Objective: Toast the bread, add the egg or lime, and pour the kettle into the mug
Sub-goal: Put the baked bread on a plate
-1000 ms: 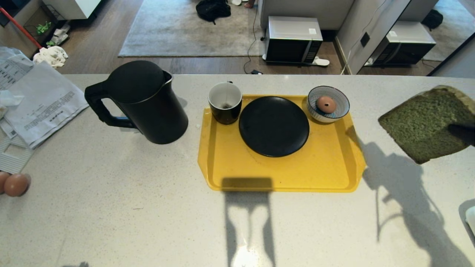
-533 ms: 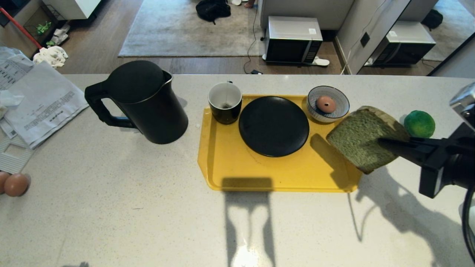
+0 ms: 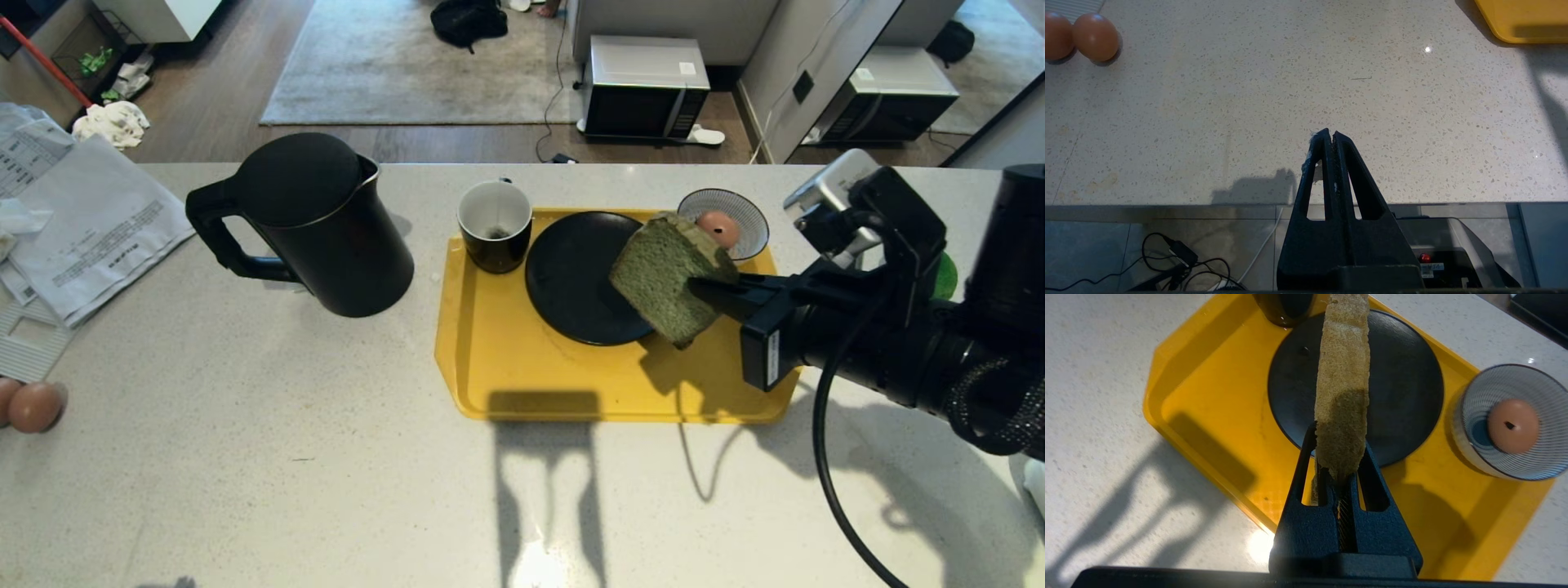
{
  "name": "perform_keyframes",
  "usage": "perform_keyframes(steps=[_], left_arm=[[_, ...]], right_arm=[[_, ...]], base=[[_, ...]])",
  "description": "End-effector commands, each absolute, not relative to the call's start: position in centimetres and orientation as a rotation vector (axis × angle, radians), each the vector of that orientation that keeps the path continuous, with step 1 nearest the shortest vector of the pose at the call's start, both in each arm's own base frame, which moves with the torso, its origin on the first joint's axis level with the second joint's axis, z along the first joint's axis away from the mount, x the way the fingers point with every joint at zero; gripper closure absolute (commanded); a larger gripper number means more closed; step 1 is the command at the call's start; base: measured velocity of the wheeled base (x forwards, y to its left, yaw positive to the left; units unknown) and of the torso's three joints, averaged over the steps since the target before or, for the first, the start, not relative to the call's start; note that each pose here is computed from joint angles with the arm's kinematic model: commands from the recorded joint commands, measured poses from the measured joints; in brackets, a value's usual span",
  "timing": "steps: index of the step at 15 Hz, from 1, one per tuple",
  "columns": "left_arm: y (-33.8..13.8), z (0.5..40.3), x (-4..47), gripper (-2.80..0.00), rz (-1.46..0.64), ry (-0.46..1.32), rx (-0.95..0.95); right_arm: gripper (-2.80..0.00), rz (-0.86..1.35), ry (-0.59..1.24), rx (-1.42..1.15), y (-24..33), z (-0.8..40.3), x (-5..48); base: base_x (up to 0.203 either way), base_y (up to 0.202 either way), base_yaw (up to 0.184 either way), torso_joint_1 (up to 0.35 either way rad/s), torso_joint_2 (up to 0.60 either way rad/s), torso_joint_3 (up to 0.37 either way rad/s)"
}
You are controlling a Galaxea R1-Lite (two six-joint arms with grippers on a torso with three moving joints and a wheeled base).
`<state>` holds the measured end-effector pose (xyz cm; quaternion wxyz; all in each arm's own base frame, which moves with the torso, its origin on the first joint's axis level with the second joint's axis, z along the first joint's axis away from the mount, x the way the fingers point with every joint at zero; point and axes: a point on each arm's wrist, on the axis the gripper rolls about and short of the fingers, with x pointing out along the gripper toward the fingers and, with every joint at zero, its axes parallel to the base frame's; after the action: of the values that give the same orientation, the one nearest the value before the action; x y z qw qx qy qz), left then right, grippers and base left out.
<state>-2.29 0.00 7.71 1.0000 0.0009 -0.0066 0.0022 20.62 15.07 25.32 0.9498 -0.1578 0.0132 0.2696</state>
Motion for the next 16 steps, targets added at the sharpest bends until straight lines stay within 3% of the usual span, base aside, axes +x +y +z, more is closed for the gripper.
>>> perform_keyframes(steps=[1, 10, 16], left_arm=[[0.0, 7.7, -2.3, 0.00, 0.006, -0.014, 0.002], [0.0, 7.7, -2.3, 0.00, 0.005, -0.014, 0.002], [0.0, 7.7, -2.3, 0.00, 0.005, -0.014, 0.002]], right_arm=[[0.00, 0.562, 0.050, -0.306, 16.7, 24.8, 21.3], [0.00, 0.476, 0.140, -0.162, 21.6, 23.3, 23.5], [0.00, 0.511, 0.095, -0.138, 24.6, 24.4, 23.5]], base=[[0.000, 0.000, 0.000, 0.000, 0.00, 0.000], [0.000, 0.000, 0.000, 0.000, 0.00, 0.000], [0.000, 0.000, 0.000, 0.000, 0.00, 0.000]])
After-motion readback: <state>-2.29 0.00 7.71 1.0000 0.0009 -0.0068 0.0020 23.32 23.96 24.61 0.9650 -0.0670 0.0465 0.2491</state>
